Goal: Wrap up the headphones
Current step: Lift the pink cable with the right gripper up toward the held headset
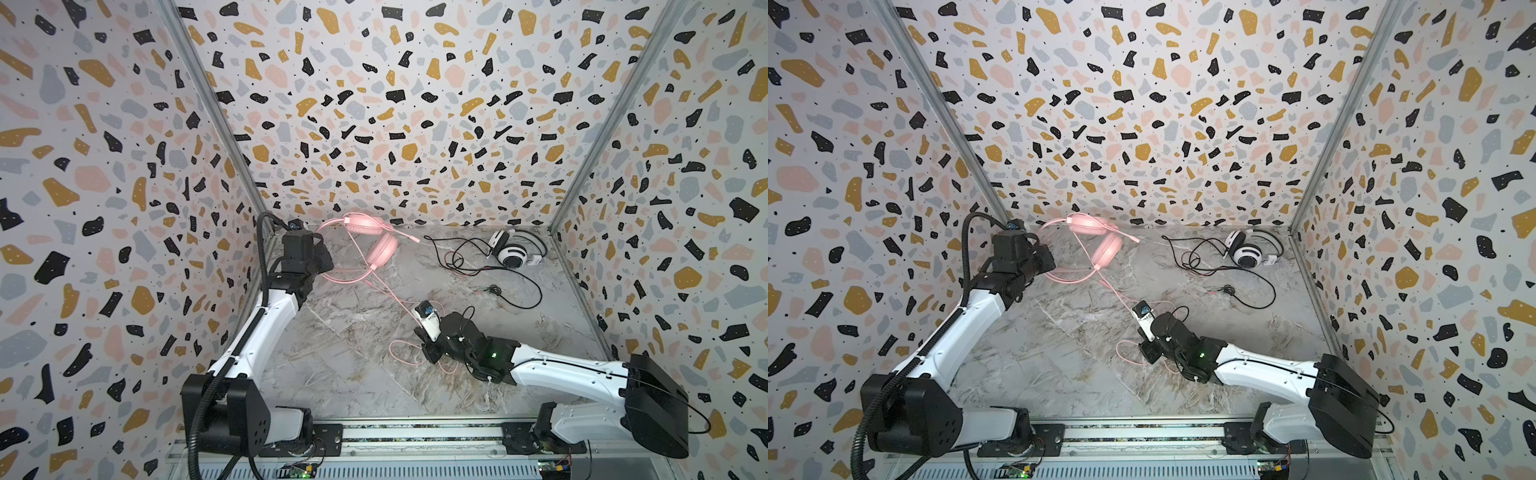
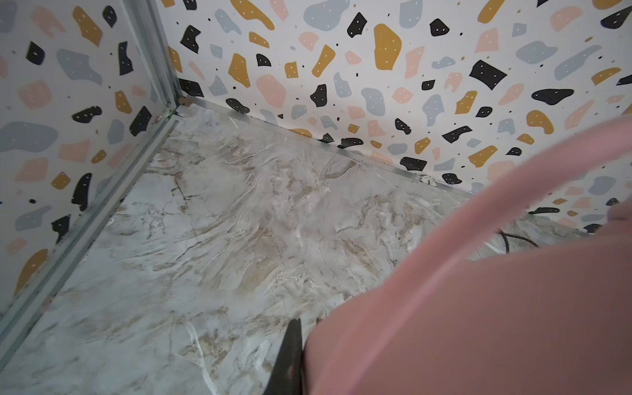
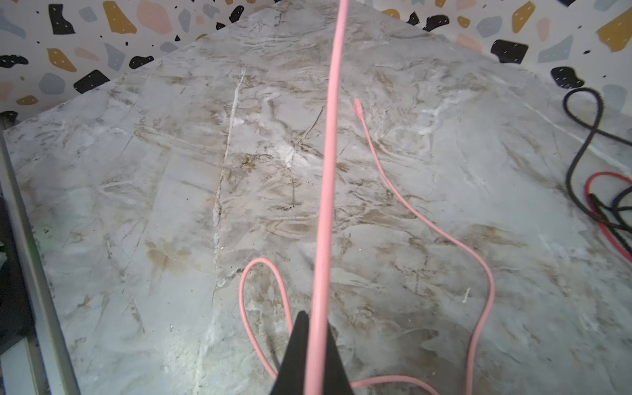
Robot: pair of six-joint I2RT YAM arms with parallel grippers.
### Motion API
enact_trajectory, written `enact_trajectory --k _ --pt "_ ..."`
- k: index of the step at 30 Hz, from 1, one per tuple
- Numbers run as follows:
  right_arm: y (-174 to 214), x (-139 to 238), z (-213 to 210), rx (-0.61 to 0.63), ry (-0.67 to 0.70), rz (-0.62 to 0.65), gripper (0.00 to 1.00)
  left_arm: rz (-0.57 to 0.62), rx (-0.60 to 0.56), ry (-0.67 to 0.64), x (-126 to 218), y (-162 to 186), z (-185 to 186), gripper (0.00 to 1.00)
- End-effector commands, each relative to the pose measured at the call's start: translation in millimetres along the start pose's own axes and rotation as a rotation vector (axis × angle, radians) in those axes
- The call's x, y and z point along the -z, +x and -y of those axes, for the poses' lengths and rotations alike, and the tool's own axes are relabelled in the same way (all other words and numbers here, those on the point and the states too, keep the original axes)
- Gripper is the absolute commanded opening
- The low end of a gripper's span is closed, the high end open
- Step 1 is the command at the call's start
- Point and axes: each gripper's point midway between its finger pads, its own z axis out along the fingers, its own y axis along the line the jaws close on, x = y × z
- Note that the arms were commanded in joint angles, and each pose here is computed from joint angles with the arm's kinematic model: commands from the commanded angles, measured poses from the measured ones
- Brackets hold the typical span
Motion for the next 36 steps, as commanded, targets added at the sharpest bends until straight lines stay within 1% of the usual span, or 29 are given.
enact_trajectory --k 1,3,7,9,13,18,21,25,29,33,36 --pt "-33.9 17.7 6.1 0.04 0.042 0.047 0.03 0.188 0.04 0.032 26.3 -58.4 13.2 0.0" --pt "-45.1 21.5 5.0 0.064 0.039 0.06 0.03 0.175 0.036 0.057 24.5 -56.4 20.0 0.0" --pt "-71.0 25.4 -0.4 0.111 0.022 0.07 0.03 0.151 -0.018 0.02 19.8 -46.2 28.7 0.0" --pt "-81.5 26.1 -1.1 0.139 0.027 0.079 0.03 0.128 -0.043 0.026 17.4 -42.1 36.3 0.0" --pt "-106.5 30.4 8.4 0.191 0.087 0.109 0.04 0.109 -0.111 0.0 15.3 -34.1 47.7 0.0" --pt "-142.0 40.6 25.3 0.222 0.151 0.145 0.04 0.07 -0.174 -0.006 10.6 -24.6 60.6 0.0" --pt "-158.5 48.1 37.7 0.232 0.193 0.166 0.05 0.072 -0.215 -0.034 11.7 -22.4 64.1 0.0" --pt "-173.3 59.3 56.7 0.241 0.26 0.178 0.05 0.062 -0.23 -0.041 11.4 -22.0 65.5 0.0" --pt "-180.7 69.2 77.9 0.24 0.345 0.186 0.09 0.075 -0.236 -0.061 14.3 -24.3 62.1 0.0" --pt "-187.1 75.5 92.5 0.223 0.416 0.212 0.1 0.079 -0.236 -0.032 18.0 -25.0 68.8 0.0" --pt "-197.8 77.4 96.4 0.228 0.45 0.243 0.1 0.083 -0.263 -0.007 19.9 -20.8 78.4 0.0"
